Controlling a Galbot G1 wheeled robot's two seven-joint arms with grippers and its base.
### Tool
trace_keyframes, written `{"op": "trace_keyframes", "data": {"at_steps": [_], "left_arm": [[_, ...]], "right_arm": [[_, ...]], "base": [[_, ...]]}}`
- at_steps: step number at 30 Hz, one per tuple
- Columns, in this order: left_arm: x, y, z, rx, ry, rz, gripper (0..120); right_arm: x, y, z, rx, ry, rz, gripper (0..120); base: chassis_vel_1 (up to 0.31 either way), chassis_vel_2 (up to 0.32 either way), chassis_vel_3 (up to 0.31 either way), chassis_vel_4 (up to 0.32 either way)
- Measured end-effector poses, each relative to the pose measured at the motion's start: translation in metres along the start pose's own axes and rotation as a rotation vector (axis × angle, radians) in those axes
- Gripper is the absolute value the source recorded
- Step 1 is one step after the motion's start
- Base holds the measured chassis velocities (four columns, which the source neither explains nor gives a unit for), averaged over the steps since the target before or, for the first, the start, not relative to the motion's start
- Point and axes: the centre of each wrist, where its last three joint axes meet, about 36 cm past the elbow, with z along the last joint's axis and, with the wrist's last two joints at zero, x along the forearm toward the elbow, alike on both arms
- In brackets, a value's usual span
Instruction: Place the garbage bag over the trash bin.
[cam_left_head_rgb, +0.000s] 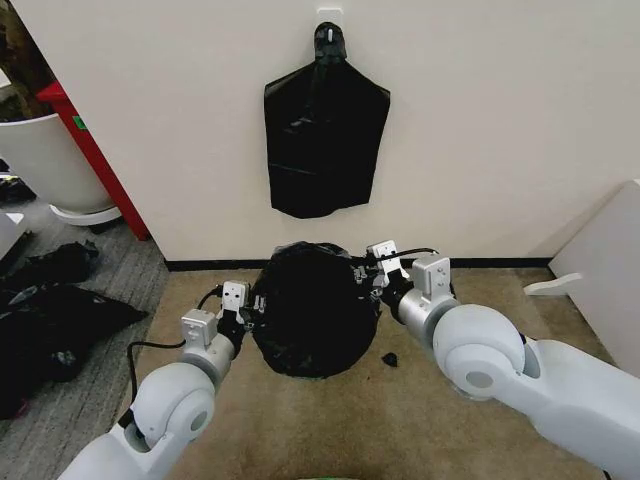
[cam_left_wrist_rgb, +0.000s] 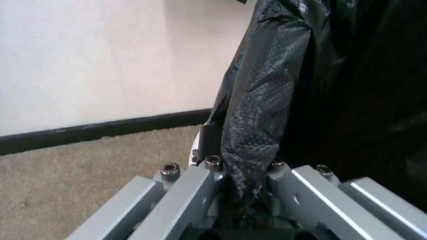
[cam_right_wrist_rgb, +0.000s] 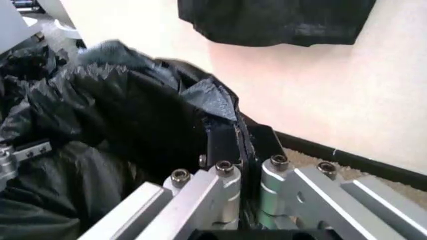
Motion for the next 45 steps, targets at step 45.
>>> {"op": "trace_keyframes", "data": {"at_steps": [45], "left_arm": [[0.002,0.007,0.018,0.126,-0.108,0.194,0]], "right_arm": [[0.01,-0.112,0.023,-0.146,-0.002,-0.146,7]], "base": [[0.0,0.0,0.0,0.0]]}}
